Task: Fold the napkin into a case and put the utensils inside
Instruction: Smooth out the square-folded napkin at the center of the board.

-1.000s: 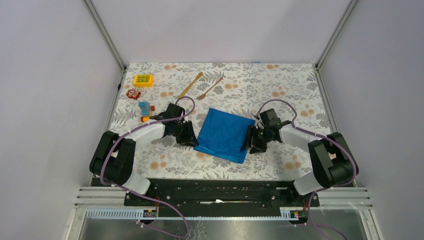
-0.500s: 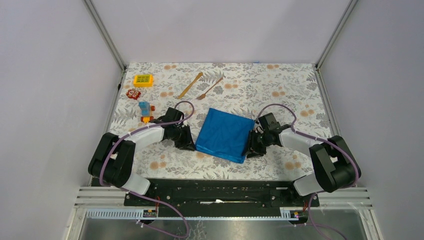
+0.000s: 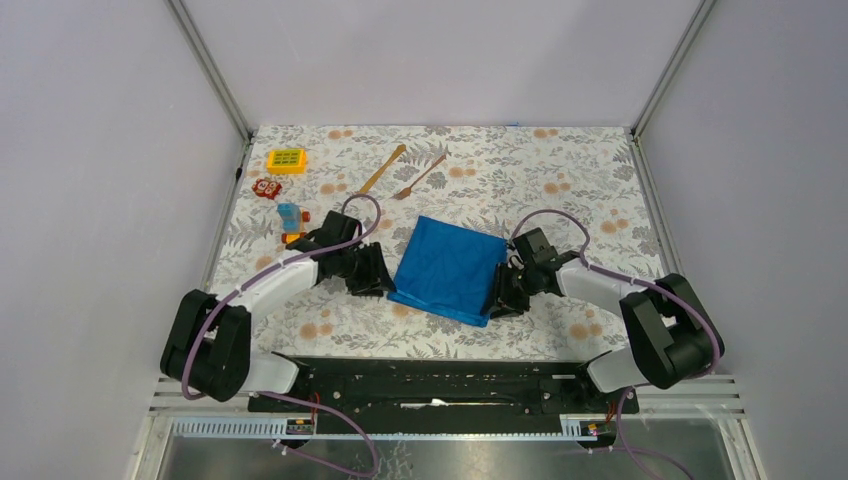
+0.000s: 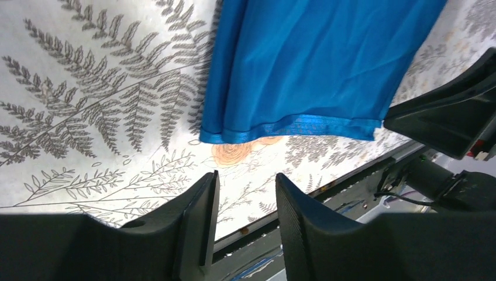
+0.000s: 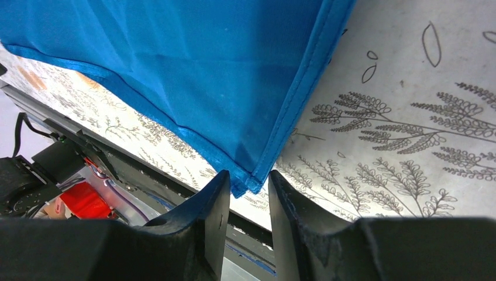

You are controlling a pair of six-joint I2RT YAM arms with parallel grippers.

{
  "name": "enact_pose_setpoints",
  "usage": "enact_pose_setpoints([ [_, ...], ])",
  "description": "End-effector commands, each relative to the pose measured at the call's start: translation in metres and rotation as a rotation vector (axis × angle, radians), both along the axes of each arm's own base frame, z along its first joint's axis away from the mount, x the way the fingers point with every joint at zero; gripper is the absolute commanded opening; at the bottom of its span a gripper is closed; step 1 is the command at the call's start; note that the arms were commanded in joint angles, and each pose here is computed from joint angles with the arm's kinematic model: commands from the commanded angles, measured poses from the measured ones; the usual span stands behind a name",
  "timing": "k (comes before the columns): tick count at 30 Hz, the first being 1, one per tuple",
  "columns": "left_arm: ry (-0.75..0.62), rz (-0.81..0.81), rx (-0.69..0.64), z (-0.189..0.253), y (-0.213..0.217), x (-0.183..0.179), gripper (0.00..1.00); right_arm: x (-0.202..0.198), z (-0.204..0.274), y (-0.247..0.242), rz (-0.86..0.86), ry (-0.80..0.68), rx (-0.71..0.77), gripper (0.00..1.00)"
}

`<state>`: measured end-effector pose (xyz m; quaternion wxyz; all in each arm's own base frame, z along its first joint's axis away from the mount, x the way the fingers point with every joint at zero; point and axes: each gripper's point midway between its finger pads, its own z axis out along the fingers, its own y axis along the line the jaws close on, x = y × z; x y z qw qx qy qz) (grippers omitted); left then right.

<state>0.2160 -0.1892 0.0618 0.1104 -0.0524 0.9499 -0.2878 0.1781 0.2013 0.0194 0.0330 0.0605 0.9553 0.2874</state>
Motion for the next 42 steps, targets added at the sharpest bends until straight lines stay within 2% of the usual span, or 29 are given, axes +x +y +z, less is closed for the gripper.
enact_pose_setpoints([
  [1,-0.073,0.012,-0.036,0.023,-0.01,0.025,0.47,0.0,0.014,0.0,-0.006,-0.04,-0.003,0.39],
  [4,-0.065,0.007,-0.038,0.016,-0.015,0.036,0.46,0.002,0.016,0.0,-0.008,-0.048,-0.003,0.43],
  [7,-0.049,0.007,-0.015,0.002,-0.014,0.04,0.4,0.003,0.014,0.002,-0.003,-0.042,0.002,0.43],
  [15,0.0,0.03,0.022,-0.024,-0.007,0.031,0.22,0.002,0.013,0.008,0.016,-0.037,0.018,0.39],
  [21,0.045,0.049,0.058,-0.043,0.003,0.014,0.13,0.001,0.013,0.012,0.029,-0.033,0.019,0.38],
  [26,0.063,0.052,0.058,-0.05,0.006,0.005,0.11,0.0,0.01,0.013,0.03,-0.031,0.005,0.43],
  [36,0.075,0.051,0.06,-0.055,0.007,0.0,0.11,-0.002,0.005,0.013,0.039,-0.016,-0.015,0.42],
  [42,0.087,0.06,0.058,-0.06,0.009,-0.006,0.11,-0.001,0.005,0.012,0.024,-0.019,-0.023,0.29],
])
